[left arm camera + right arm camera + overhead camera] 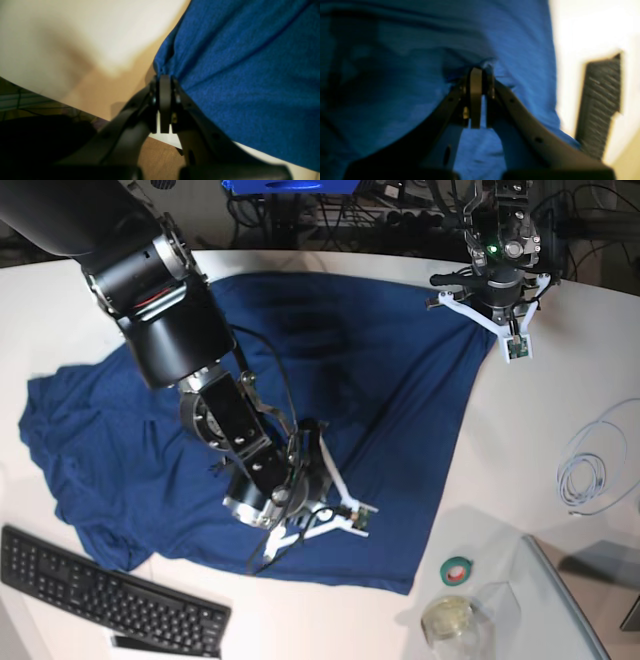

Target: Layout the t-shirt on the table in an organized manner, then fold the t-shirt properly

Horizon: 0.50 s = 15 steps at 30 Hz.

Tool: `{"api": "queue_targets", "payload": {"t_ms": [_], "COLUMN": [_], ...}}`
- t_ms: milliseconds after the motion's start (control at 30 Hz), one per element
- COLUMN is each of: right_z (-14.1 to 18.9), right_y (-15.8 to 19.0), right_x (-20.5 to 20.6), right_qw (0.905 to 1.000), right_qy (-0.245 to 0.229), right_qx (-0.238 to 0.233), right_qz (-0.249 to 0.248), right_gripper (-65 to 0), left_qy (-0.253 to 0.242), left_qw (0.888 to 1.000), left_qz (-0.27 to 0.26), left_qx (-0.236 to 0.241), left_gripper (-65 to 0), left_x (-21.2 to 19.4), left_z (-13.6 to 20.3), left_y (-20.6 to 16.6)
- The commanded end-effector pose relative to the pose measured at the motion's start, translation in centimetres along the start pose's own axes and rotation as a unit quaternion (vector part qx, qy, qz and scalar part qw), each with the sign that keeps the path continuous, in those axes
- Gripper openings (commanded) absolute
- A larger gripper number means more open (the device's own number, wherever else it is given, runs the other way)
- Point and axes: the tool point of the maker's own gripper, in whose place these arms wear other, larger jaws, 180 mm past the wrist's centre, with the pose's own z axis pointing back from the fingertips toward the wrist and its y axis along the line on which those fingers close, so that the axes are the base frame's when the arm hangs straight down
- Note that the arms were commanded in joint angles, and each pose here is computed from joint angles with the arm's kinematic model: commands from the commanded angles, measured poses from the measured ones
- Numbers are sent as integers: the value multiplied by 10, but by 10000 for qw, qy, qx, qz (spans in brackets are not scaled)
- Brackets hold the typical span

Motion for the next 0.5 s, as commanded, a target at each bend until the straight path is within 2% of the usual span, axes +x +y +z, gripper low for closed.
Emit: {"api": "queue_targets", "payload": {"t_ms": [0,67,100,167,200,233,267,300,333,400,467], "right_z": [8,10,13,22,30,40,52,64,76,96,104], "right_y": [-24,-16,-17,-35,-51,-68,-86,-101,-111,-123,-120], "right_x": [21,34,37,27,16,-8,-34,-60,-93,-156,-203], "right_qw": [9993,9984,9981,9983,9969,9924,9834,9712,9537,9004,8530], "right_qy": [-284,-549,-603,-412,-303,-144,10,139,322,757,1099], "right_qx": [-238,-52,-33,-237,-402,-578,-781,-974,-1157,-1665,-2118], "right_qz": [13,-96,-120,-329,-603,-1078,-1639,-2169,-2758,-3948,-4643], "right_gripper": [-611,-498,-417,-239,-168,-113,-101,-120,-156,-264,-336], "left_qy": [-168,-155,-156,-157,-157,-149,-149,-157,-157,-158,-146], "left_qw": [9998,9999,9999,9999,9999,9999,9999,9999,9999,9998,9998], "left_qz": [-21,13,3,-3,-3,-3,-3,-2,-2,19,11], "left_qx": [40,24,38,42,42,42,42,42,42,83,94], "left_gripper": [-650,-650,-650,-650,-650,-650,-650,-650,-650,-650,-650], "left_x": [8,7,7,7,7,7,7,8,8,8,7], "left_z": [3,3,3,3,3,3,3,3,3,3,3], "left_y": [3,0,0,0,0,0,0,0,0,4,5]}}
